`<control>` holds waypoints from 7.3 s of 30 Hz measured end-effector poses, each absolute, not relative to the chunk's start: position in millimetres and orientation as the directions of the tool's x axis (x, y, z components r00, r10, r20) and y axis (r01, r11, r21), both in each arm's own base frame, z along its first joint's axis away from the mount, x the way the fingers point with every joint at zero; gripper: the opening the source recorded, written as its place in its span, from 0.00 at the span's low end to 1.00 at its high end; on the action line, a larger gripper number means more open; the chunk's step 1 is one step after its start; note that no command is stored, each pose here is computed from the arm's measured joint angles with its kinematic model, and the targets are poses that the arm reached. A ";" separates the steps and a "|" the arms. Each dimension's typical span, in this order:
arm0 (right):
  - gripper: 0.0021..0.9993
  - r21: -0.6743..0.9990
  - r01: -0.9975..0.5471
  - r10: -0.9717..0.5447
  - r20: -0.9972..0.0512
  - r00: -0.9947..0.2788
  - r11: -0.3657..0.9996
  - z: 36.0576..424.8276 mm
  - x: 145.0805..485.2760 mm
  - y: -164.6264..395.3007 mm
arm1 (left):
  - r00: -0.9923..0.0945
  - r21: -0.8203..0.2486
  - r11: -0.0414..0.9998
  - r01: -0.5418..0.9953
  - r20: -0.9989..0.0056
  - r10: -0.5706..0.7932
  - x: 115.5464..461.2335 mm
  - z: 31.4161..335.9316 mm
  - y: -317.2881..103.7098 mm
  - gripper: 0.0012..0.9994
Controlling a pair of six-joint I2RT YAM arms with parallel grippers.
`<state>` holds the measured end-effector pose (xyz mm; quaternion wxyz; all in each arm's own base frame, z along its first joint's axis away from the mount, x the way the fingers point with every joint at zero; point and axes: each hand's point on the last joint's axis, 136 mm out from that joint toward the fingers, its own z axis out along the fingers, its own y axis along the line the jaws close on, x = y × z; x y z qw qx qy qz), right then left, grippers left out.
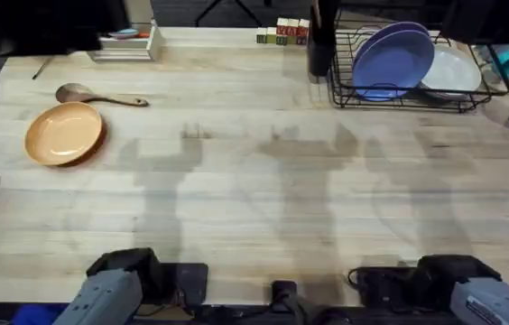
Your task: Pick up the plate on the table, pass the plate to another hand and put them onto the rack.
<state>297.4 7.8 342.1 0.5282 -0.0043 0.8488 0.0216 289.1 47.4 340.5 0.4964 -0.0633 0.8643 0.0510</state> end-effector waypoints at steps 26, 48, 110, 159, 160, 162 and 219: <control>1.00 0.019 -0.037 0.001 -0.892 -0.453 0.999 339.4 296.0 7.8 | -0.552 0.023 0.705 -0.709 -0.640 -0.535 267.3 216.9 269.7 0.99; 1.00 0.019 -0.036 0.000 -0.887 -0.461 0.999 337.3 294.9 7.8 | -0.574 0.024 0.637 -0.771 -0.462 -0.677 277.7 78.2 339.4 0.99; 1.00 0.019 -0.036 0.000 -0.884 -0.468 0.999 335.7 294.0 7.8 | -0.485 -0.030 0.651 -0.759 -0.641 -0.595 280.2 178.3 331.3 0.04; 1.00 0.587 -0.353 0.144 -0.635 -0.759 0.728 272.4 348.8 191.9 | -0.651 -0.352 0.920 0.171 -0.742 -0.162 378.0 284.7 -43.2 0.04; 1.00 0.588 -0.366 0.133 -0.636 -0.760 0.721 270.3 349.8 198.2 | -0.654 -0.358 0.916 0.181 -0.740 -0.159 377.3 284.9 -48.2 0.04; 1.00 0.591 -0.377 0.117 -0.631 -0.767 0.713 264.2 352.2 207.1 | -0.659 -0.365 0.909 0.200 -0.737 -0.151 375.9 285.0 -57.5 0.04; 0.03 0.623 -0.335 0.071 -0.533 -0.843 0.706 213.7 362.2 237.3 | -0.716 -0.466 0.858 0.218 -0.673 -0.184 371.1 277.7 -82.4 0.04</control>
